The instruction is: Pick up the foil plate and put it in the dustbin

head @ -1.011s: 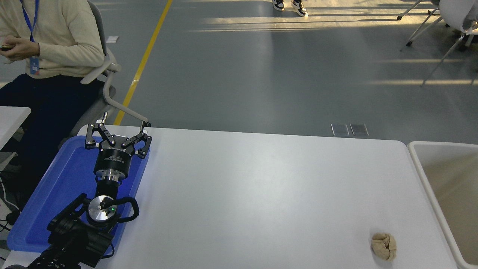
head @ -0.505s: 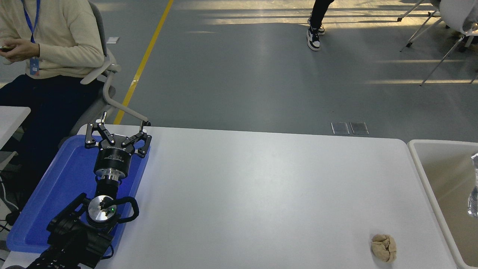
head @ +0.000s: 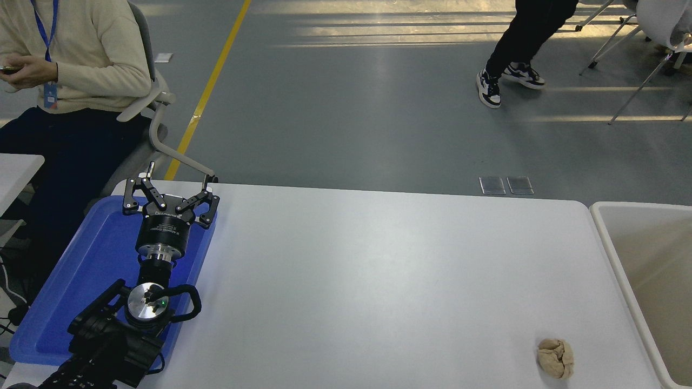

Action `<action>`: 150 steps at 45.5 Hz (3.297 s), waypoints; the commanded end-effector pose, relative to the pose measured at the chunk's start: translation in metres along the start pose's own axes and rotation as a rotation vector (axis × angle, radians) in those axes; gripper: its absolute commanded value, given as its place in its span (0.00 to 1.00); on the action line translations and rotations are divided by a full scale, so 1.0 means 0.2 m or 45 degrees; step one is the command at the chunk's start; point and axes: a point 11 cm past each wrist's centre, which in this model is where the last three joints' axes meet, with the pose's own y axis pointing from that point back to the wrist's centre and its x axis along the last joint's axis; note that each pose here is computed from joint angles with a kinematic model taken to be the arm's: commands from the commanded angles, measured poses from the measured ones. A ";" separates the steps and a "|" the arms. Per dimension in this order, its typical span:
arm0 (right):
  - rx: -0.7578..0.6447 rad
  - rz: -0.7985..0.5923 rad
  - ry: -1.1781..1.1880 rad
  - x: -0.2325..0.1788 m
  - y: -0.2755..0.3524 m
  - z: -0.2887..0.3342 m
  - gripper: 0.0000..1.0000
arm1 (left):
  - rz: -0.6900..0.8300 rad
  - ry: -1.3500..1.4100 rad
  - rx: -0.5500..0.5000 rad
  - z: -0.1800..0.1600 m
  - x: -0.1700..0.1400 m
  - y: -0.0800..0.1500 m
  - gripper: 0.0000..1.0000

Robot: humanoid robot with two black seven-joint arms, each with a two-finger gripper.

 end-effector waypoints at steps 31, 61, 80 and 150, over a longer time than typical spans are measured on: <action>0.364 0.183 -0.966 0.34 0.00 -0.55 0.98 | -0.001 0.000 0.000 0.00 0.00 0.00 1.00; 0.800 -0.031 -0.718 0.60 0.34 -0.87 0.98 | -0.001 0.000 0.000 0.00 0.00 0.00 1.00; 0.835 -0.182 -0.271 0.51 0.57 -0.91 0.98 | -0.001 0.000 0.000 0.00 0.00 0.00 1.00; 0.805 -0.370 0.516 0.69 1.56 -1.50 1.00 | 0.001 0.000 0.000 0.00 0.00 0.00 1.00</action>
